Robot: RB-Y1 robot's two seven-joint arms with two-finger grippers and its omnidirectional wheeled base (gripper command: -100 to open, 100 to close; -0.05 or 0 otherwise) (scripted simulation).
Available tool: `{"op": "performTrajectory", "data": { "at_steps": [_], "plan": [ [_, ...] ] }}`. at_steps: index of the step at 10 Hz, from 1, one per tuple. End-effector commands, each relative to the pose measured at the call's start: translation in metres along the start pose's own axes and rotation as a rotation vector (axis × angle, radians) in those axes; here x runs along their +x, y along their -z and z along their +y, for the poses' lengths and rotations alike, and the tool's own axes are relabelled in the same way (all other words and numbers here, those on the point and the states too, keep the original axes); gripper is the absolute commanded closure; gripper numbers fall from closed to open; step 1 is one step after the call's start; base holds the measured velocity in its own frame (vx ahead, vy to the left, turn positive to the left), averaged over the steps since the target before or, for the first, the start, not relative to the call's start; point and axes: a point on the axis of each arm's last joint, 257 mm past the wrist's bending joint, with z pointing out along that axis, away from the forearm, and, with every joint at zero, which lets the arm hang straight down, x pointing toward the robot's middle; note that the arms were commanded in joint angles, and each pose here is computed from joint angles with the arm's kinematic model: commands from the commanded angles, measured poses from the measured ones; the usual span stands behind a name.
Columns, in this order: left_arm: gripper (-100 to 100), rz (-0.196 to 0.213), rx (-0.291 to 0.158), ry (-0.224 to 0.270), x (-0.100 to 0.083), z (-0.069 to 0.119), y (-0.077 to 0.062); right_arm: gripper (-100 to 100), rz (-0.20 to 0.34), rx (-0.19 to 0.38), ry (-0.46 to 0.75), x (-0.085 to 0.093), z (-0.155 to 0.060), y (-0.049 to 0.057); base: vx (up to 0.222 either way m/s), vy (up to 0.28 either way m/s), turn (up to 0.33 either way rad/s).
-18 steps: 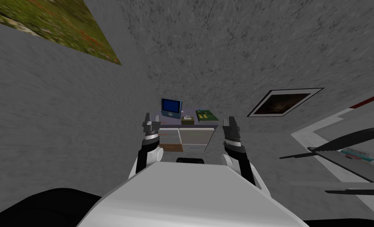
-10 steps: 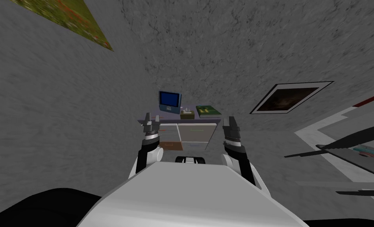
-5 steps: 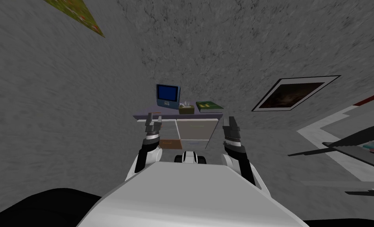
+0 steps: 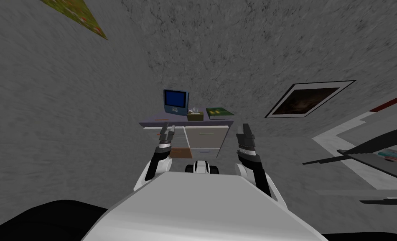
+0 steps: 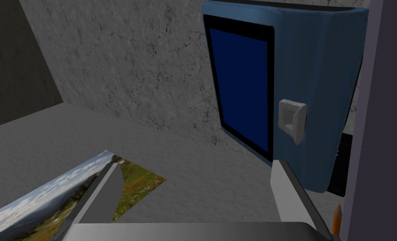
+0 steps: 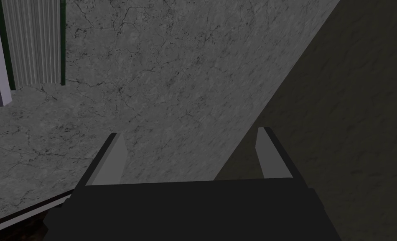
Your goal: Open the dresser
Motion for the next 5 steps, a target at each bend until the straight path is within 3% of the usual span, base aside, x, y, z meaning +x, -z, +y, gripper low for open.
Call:
{"op": "performTrajectory", "data": {
  "at_steps": [1, 5],
  "plan": [
    [-100, 0.024, -0.049, -0.016, 0.002, 0.024, 0.004, 0, 0.0, 0.0, 0.0, 0.0, 0.0, 0.0, -0.011, -0.065, -0.014],
    [-100, 0.041, -0.119, -0.031, 0.006, 0.059, 0.012, 0, 0.0, 0.0, 0.0, 0.0, 0.0, 0.0, -0.011, -0.067, -0.014]
  ]
}}
